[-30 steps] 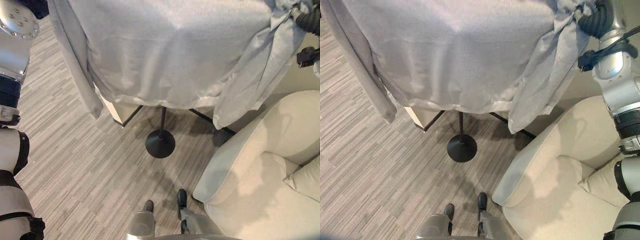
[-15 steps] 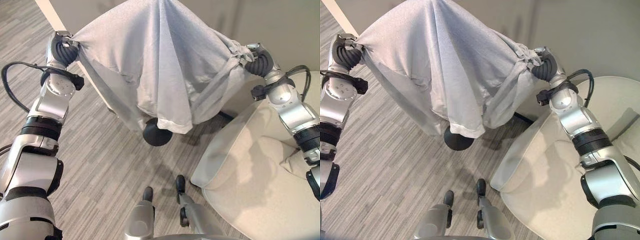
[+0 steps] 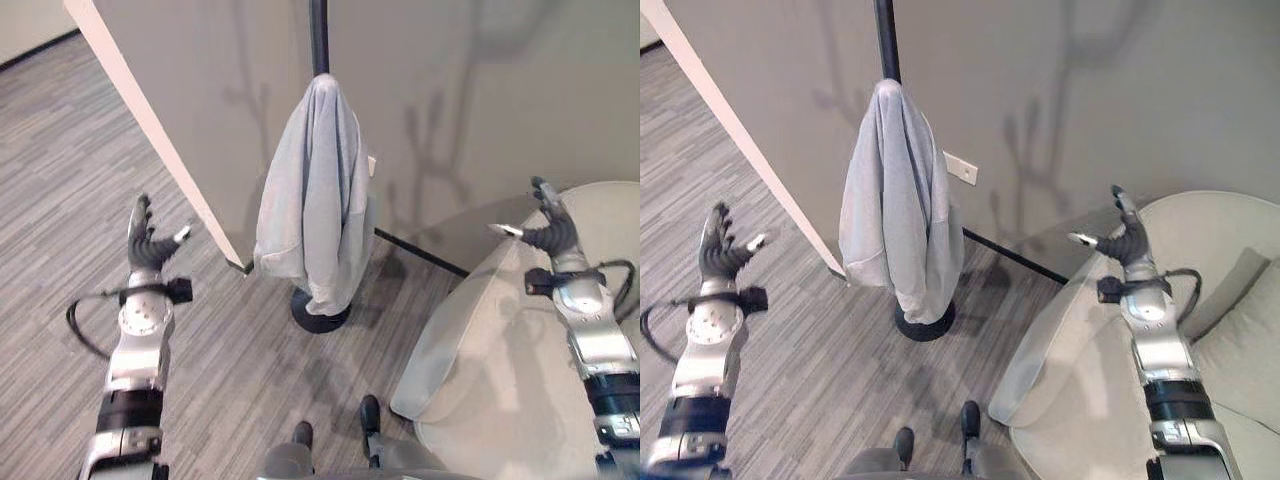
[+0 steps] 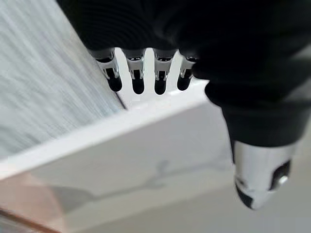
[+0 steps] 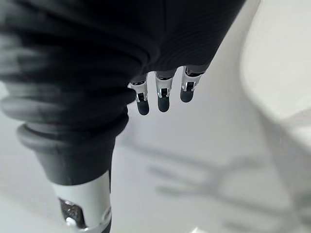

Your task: Hang the clothes on the sofa on the clothes rack.

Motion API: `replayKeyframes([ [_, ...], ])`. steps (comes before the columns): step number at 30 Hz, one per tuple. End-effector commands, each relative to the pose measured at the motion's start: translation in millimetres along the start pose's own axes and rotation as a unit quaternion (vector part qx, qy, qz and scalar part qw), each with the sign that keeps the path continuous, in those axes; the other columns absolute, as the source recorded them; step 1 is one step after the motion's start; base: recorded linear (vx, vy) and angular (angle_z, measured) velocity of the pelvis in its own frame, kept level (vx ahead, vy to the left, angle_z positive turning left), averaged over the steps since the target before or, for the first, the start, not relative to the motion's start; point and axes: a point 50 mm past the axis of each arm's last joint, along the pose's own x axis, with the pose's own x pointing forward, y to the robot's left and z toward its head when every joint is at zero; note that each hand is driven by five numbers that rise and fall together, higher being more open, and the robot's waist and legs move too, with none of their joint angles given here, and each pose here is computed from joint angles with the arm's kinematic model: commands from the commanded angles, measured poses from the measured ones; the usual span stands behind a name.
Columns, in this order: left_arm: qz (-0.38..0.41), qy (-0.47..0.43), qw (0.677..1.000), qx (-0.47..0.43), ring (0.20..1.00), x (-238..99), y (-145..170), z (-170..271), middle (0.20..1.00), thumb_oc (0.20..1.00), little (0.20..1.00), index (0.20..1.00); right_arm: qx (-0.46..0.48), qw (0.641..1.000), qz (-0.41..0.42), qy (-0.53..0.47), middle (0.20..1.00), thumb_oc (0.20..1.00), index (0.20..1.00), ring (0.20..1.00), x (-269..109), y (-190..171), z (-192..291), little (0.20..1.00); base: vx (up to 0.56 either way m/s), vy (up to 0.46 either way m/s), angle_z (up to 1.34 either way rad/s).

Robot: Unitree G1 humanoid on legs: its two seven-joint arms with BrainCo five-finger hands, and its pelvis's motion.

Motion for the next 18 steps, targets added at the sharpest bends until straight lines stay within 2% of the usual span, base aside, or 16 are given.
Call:
replayKeyframes([
  [1, -0.047, -0.041, 0.998, -0.014, 1.000, 19.2, -14.2, 22.5, 1.000, 1.000, 1.000, 1.000, -0.003, 0.997, -0.022, -0.076, 1.000, 1.000, 1.000, 1.000, 13.8, -9.3, 33.7, 1.000, 0.00, 0.015, 0.07],
  [3, -0.053, 0.002, 0.998, -0.017, 1.000, 4.7, -8.8, -3.3, 1.000, 1.000, 1.000, 1.000, -0.006, 0.997, -0.037, -0.065, 1.000, 1.000, 1.000, 1.000, 4.9, -17.4, 24.8, 1.000, -0.01, 0.033, 0.10],
  [4, -0.063, 0.060, 0.996, -0.031, 1.000, -12.8, -8.0, -33.7, 1.000, 1.000, 1.000, 1.000, -0.016, 0.997, -0.064, -0.048, 1.000, 1.000, 1.000, 1.000, -2.7, -30.1, 14.4, 1.000, -0.01, 0.035, 0.07],
  [6, -0.065, 0.092, 0.993, -0.036, 1.000, -21.6, -7.5, -50.0, 1.000, 1.000, 1.000, 1.000, -0.021, 0.996, -0.078, -0.037, 1.000, 1.000, 1.000, 1.000, -7.8, -36.7, 8.3, 1.000, -0.01, 0.043, 0.05],
  [7, -0.071, 0.152, 0.985, -0.036, 1.000, -41.1, -5.0, -80.1, 1.000, 1.000, 1.000, 1.000, -0.030, 0.993, -0.113, -0.006, 1.000, 1.000, 1.000, 1.000, -18.4, -51.9, -7.0, 1.000, -0.01, 0.045, 0.01],
  [8, -0.071, 0.152, 0.985, -0.036, 1.000, -41.1, -5.0, -80.2, 1.000, 1.000, 1.000, 1.000, -0.030, 0.993, -0.113, -0.006, 1.000, 1.000, 1.000, 1.000, -18.4, -51.9, -7.0, 1.000, -0.01, 0.053, 0.06],
  [9, -0.069, 0.218, 0.973, -0.031, 1.000, -58.4, -3.1, -109.7, 1.000, 1.000, 1.000, 1.000, -0.044, 0.989, -0.137, 0.032, 1.000, 1.000, 1.000, 1.000, -31.6, -63.1, -25.0, 1.000, 0.00, 0.036, 0.09],
  [12, -0.079, 0.299, 0.951, -0.016, 1.000, -87.0, -4.9, -144.0, 1.000, 1.000, 1.000, 1.000, -0.096, 0.976, -0.159, 0.116, 1.000, 1.000, 1.000, 1.000, -53.2, -84.3, -60.1, 1.000, 0.00, 0.036, 0.10],
  [13, -0.098, 0.344, 0.934, 0.011, 1.000, -105.2, -7.8, -161.7, 1.000, 1.000, 1.000, 1.000, -0.117, 0.965, -0.160, 0.174, 1.000, 1.000, 1.000, 1.000, -68.5, -89.8, -84.2, 1.000, -0.02, 0.038, 0.03],
  [14, -0.121, 0.389, 0.913, 0.037, 1.000, -122.1, -12.8, -177.4, 1.000, 1.000, 1.000, 1.000, -0.124, 0.943, -0.141, 0.275, 1.000, 1.000, 1.000, 1.000, -92.5, -86.5, -125.9, 1.000, -0.02, 0.030, -0.04],
  [18, -0.153, 0.418, 0.891, 0.087, 1.000, -131.5, -17.0, -187.6, 1.000, 1.000, 1.000, 1.000, -0.079, 0.910, -0.097, 0.395, 1.000, 1.000, 1.000, 1.000, -129.5, -57.2, -171.4, 1.000, -0.01, 0.000, -0.06],
])
